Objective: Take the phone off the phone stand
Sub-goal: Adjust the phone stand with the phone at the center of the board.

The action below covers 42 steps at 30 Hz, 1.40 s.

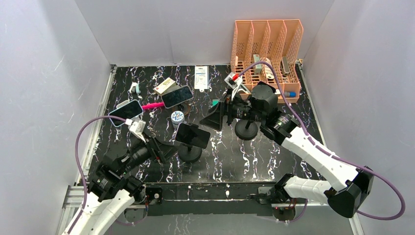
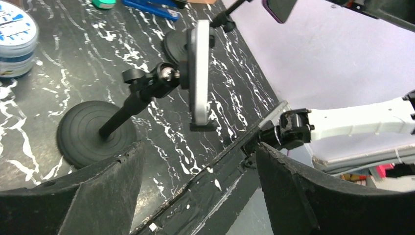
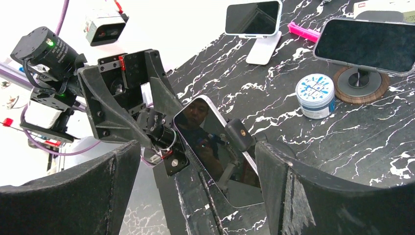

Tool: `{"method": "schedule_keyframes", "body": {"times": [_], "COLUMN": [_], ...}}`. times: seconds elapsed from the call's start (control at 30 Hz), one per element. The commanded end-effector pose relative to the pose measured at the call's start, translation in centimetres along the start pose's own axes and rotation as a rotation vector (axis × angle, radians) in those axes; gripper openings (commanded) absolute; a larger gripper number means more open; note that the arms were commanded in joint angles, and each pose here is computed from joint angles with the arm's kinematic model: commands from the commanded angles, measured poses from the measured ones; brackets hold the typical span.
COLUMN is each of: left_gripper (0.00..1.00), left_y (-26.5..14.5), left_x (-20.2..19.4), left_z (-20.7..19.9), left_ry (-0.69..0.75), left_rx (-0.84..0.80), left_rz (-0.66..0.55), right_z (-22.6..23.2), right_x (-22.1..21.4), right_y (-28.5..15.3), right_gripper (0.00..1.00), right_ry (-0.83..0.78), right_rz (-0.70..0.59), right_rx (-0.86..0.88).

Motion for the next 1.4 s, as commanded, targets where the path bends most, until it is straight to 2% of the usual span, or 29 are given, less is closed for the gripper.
{"method": "schedule_keyframes", "body": {"times": [0.0, 0.43, 0.77, 1.0, 1.37], "left_gripper": [0.78, 0.74, 0.66, 0.51, 0.54], "left_y": [1.4, 4.1, 5.0, 5.4, 6.1], "left_x": [-0.2, -0.5, -1.4, -1.9, -2.5], "left_z": [-1.5, -0.8, -0.9, -0.9, -1.1], "left_ry": [0.038, 0.046, 0.018, -0.003, -0.027], "left_rx": [-0.134, -0.149, -0.189, -0.206, -0.243], "left_rz": [0.058, 0.073, 0.111, 0.139, 0.179], "right_z": [1.4, 0.9, 1.1, 0.7, 0.7], "right_x": [1.8, 1.1, 0.9, 0.5, 0.5], "right_y": [0.0, -1.1, -1.6, -1.6, -1.9], "right_gripper": [0.94, 0.94, 0.94, 0.94, 0.95], "right_ry": [-0.059, -0.056, -0.046, -0.038, -0.040], "right_rz": [-0.074, -0.086, -0.096, -0.089, -0.089], "right_rx": [0.036, -0.010, -0.014, -0.024, -0.032]}}
Point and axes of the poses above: each gripper's point midway between its finger pads, its own y axis out along the fingers, its own z axis along the line the jaws close on, x = y × z, the point moved 3 cm from there along -y, back along the fingers, and after that the axes turned 11 degrees about y, right-handed, at the moved point
